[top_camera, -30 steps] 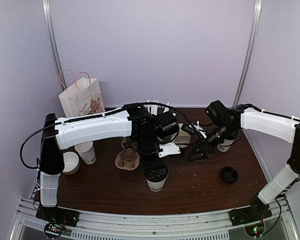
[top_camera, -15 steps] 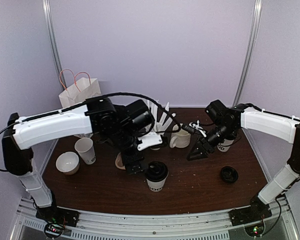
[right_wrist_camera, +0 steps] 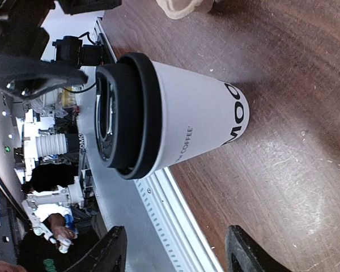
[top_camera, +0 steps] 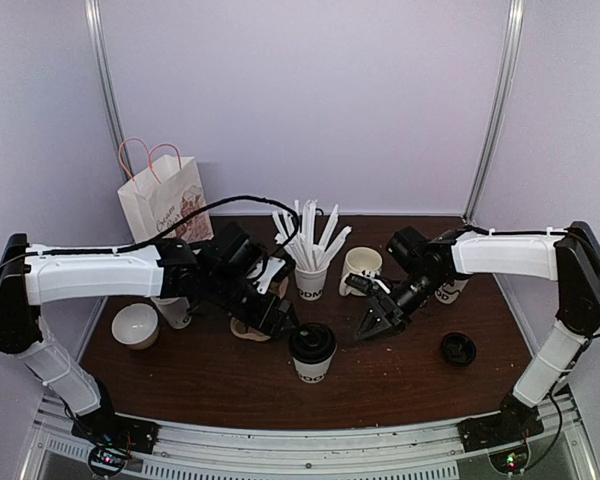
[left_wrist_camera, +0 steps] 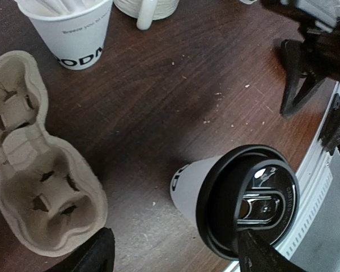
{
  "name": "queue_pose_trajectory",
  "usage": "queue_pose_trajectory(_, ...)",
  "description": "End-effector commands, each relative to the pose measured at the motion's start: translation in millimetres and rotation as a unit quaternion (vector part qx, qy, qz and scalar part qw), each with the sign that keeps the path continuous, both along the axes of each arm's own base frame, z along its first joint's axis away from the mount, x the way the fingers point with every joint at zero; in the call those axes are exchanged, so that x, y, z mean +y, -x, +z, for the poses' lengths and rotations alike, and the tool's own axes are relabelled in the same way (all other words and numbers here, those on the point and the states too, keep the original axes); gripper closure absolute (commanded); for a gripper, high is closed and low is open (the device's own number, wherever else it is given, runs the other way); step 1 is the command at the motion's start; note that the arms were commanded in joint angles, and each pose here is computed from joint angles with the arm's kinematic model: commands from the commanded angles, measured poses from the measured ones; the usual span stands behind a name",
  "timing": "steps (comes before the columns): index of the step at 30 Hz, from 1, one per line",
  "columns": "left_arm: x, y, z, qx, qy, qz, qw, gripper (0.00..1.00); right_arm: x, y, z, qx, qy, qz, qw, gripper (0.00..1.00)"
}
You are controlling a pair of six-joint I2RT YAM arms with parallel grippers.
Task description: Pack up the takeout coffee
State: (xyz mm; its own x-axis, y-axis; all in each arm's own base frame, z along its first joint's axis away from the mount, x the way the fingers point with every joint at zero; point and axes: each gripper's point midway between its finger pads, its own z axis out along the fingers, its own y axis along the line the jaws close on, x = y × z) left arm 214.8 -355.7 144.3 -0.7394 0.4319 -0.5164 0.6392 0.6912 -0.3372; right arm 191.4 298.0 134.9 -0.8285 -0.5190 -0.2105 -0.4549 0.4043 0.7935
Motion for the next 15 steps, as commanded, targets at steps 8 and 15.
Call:
queue_pose_trajectory(8, -34, 0, 11, 0.031, 0.089, 0.005, 0.995, 0.29, 34, -6, -1, 0.067, -0.049, -0.004, 0.997, 0.49)
queue_pose_trajectory(15, -34, 4, -3, 0.051, 0.071, 0.004, 0.996, 0.37, 39, -4, -1, 0.073, -0.056, 0.001, 0.996, 0.52)
